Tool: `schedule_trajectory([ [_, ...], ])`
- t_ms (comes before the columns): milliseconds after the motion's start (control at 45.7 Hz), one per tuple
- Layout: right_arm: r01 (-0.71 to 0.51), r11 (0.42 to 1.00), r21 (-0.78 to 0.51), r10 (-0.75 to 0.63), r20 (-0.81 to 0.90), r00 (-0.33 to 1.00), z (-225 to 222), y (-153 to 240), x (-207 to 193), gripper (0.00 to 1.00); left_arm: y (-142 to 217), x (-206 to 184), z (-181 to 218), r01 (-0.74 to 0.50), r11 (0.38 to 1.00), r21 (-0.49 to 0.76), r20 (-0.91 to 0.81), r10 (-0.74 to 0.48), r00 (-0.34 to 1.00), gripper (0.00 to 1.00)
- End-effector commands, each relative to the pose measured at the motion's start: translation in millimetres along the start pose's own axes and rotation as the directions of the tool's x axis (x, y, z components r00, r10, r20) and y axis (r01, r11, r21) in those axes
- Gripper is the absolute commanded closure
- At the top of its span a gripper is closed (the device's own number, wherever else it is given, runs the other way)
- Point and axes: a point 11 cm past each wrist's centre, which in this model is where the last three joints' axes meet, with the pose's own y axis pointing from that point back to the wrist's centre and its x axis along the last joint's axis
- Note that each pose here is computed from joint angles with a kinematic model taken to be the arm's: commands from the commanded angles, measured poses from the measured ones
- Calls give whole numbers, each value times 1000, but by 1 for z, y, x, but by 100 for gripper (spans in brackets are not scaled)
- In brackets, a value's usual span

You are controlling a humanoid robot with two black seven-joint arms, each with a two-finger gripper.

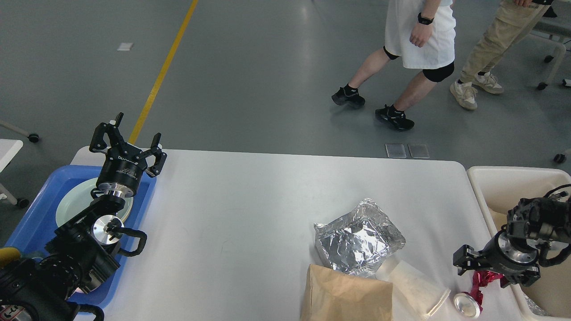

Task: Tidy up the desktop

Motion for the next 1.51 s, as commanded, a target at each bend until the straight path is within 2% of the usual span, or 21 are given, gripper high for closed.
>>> schedule_trajectory([
  [0,-5,1000,-6,5,13,1000,7,0,0,4,0,0,0,0,1000,0,1,0,1000,4],
  [219,-27,1000,10,27,62,998,9,-8,1,6,0,0,0,0,1000,0,-1,0,1000,4],
  [459,-122,992,1,122,81,989,15,-23,-1,7,0,0,0,0,1000,0,-1,0,1000,4],
  [591,-131,991,1,130,88,988,17,-22,0,18,0,0,0,0,1000,0,1,0,1000,4],
  [722,-133,991,0,132,90,987,19,-22,1,34,0,0,0,0,1000,0,-1,0,1000,4],
  [787,-125,992,0,125,91,988,19,-22,-1,47,0,0,0,0,1000,0,1,0,1000,4],
  [897,-121,993,-1,120,92,988,19,-23,-2,61,0,0,0,0,1000,0,1,0,1000,4],
  [1072,-110,994,2,110,94,990,18,-23,-4,79,0,0,0,0,1000,0,1,0,1000,4],
  [1334,-96,995,6,95,97,991,17,-18,-2,80,0,0,0,0,1000,0,1,0,1000,4],
  [1487,40,998,39,-46,146,988,20,8,2,82,0,0,0,0,1000,0,1,0,1000,4],
])
